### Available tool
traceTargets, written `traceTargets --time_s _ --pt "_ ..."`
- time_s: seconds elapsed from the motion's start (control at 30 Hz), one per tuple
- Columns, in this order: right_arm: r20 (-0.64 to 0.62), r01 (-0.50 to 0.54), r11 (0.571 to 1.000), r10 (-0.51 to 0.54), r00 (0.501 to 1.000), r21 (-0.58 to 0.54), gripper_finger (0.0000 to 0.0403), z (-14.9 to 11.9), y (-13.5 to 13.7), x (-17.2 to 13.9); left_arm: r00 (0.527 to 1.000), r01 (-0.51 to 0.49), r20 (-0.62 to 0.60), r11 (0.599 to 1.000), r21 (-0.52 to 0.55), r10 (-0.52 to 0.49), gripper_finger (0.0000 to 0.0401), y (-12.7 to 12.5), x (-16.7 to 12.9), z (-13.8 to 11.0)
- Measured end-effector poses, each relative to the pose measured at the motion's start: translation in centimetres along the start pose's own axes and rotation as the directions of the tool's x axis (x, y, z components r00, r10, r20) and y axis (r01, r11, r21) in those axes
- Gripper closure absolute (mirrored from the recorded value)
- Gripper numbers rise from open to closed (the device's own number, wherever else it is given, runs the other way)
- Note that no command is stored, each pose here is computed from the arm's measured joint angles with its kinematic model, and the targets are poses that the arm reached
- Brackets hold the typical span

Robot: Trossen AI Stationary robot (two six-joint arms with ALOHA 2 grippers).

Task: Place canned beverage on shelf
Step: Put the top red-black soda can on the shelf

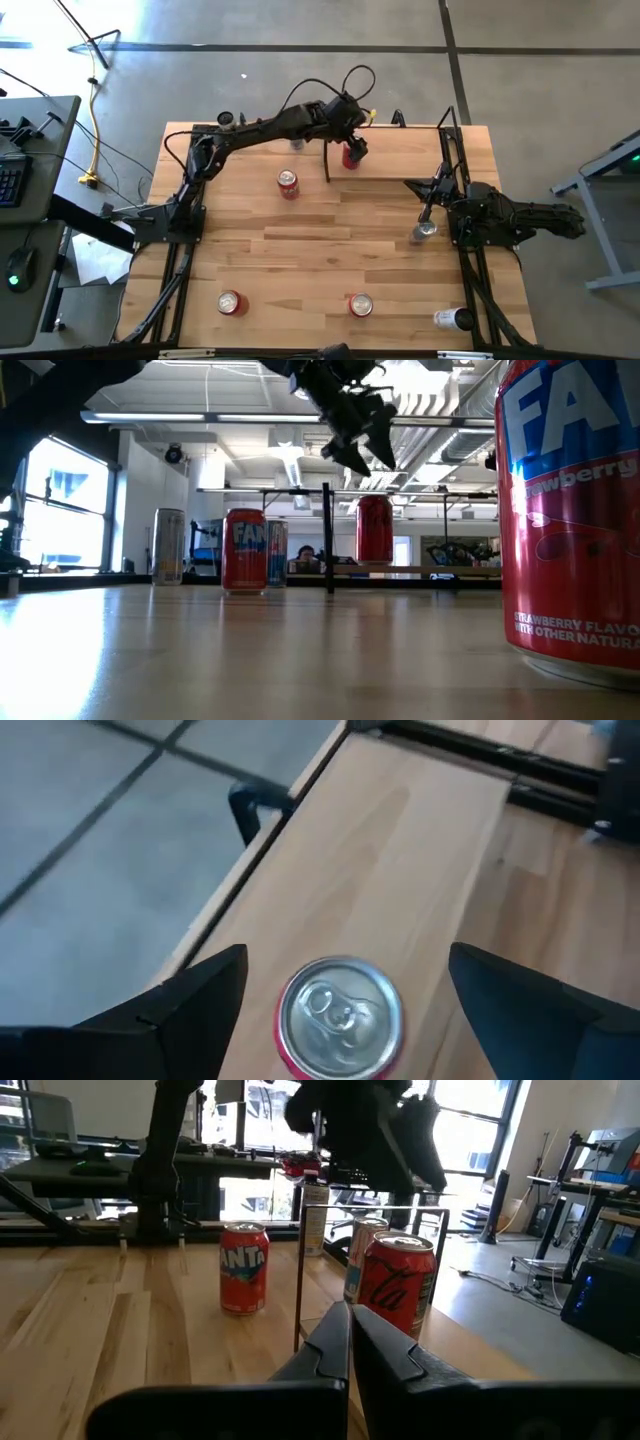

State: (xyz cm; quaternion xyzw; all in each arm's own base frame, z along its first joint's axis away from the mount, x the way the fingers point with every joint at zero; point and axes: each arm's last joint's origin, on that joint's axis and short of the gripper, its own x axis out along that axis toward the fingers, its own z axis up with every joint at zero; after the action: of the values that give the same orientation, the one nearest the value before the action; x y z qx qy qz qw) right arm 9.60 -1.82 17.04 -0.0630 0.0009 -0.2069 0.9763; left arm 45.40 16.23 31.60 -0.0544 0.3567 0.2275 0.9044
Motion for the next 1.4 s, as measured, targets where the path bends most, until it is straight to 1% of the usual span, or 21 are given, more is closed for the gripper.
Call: traceTargets --time_s 0.1,0.17,0.27,0.33,0.4,0.43,0.47,0.5,0.6,0.67,0.77,0.83,0.9,1.0,1.1,1.17,1.23,1.4 --pt "0.000 0.000 1.000 0.000 1.000 0.000 0.0402 0.0 0.0 0.0 0.999 -0.007 -0.038 0.998 0.058 0.009 0.0097 -0.9 -1.0 -0.2" --pt "0.000 0.000 1.000 0.000 1.000 0.000 0.0402 0.0 0.0 0.0 0.998 -0.015 -0.054 0.995 0.100 0.020 0.0131 -2.2 -0.5 -1.0" --pt "0.000 0.000 1.000 0.000 1.000 0.000 0.0402 0.0 0.0 0.0 0.996 -0.005 -0.089 0.979 0.203 0.024 0.0205 -4.5 0.9 -3.2" --pt "0.000 0.000 1.000 0.000 1.000 0.000 0.0402 0.0 0.0 0.0 0.998 0.004 -0.061 0.965 0.261 0.012 0.0266 -6.3 1.9 -4.8" --pt "0.000 0.000 1.000 0.000 1.000 -0.003 0.0402 0.0 0.0 0.0 0.999 0.021 -0.042 0.956 0.294 -0.009 0.0329 -7.4 2.1 -6.3" --pt "0.000 0.000 1.000 0.000 1.000 -0.004 0.0402 0.0 0.0 0.0 1.000 0.027 -0.013 0.952 0.304 -0.025 0.0360 -7.9 2.1 -6.9" --pt "0.000 0.000 1.000 0.000 1.000 -0.004 0.0402 0.0 0.0 0.0 0.999 0.029 0.016 0.947 0.319 -0.035 0.0380 -8.3 2.0 -7.6" --pt "0.000 0.000 1.000 0.000 1.000 -0.003 0.0402 0.0 0.0 0.0 0.998 0.025 0.043 0.944 0.328 -0.042 0.0390 -8.4 1.7 -8.1" --pt "-0.001 0.000 1.000 0.000 1.000 0.000 0.0402 0.0 0.0 0.0 0.989 0.015 0.138 0.950 0.312 -0.061 0.0378 -8.2 0.5 -9.1" --pt "0.000 0.000 1.000 0.000 1.000 -0.004 0.0402 0.0 0.0 0.0 0.977 0.019 0.199 0.960 0.281 -0.078 0.0378 -7.6 -0.3 -9.1" --pt "0.000 0.000 1.000 0.000 1.000 -0.003 0.0402 0.0 0.0 0.0 0.962 0.108 0.219 0.967 0.233 -0.160 0.0396 -6.2 -0.4 -8.7" --pt "-0.001 0.000 1.000 0.000 1.000 -0.004 0.0402 0.0 0.0 0.0 0.958 0.156 0.209 0.969 0.191 -0.196 0.0398 -5.3 0.0 -8.7" --pt "0.000 0.000 1.000 0.000 1.000 -0.003 0.0402 0.0 0.0 0.0 0.960 0.160 0.207 0.974 0.159 -0.191 0.0400 -4.7 0.7 -8.2" --pt "0.000 0.000 1.000 0.000 1.000 -0.002 0.0402 0.0 0.0 0.0 0.978 0.153 0.120 0.979 0.137 -0.170 0.0401 -3.8 1.5 -8.2" --pt "-0.003 0.000 1.000 0.000 1.000 -0.004 0.0402 0.0 0.0 0.0 0.987 0.138 0.060 0.981 0.139 -0.148 0.0401 -3.6 2.1 -8.2" --pt "-0.004 0.000 1.000 0.000 1.000 -0.002 0.0402 0.0 0.0 0.0 0.990 0.119 0.063 0.981 0.152 -0.130 0.0401 -3.6 2.4 -7.7" --pt "-0.004 0.000 1.000 0.000 1.000 -0.004 0.0402 0.0 0.0 0.0 0.994 0.097 0.041 0.982 0.160 -0.105 0.0401 -3.6 2.6 -7.6" --pt "-0.006 -0.001 1.000 0.001 1.000 -0.002 0.0402 0.0 0.0 0.0 0.998 0.053 0.032 0.989 0.140 -0.058 0.0401 -3.0 3.4 -7.2"
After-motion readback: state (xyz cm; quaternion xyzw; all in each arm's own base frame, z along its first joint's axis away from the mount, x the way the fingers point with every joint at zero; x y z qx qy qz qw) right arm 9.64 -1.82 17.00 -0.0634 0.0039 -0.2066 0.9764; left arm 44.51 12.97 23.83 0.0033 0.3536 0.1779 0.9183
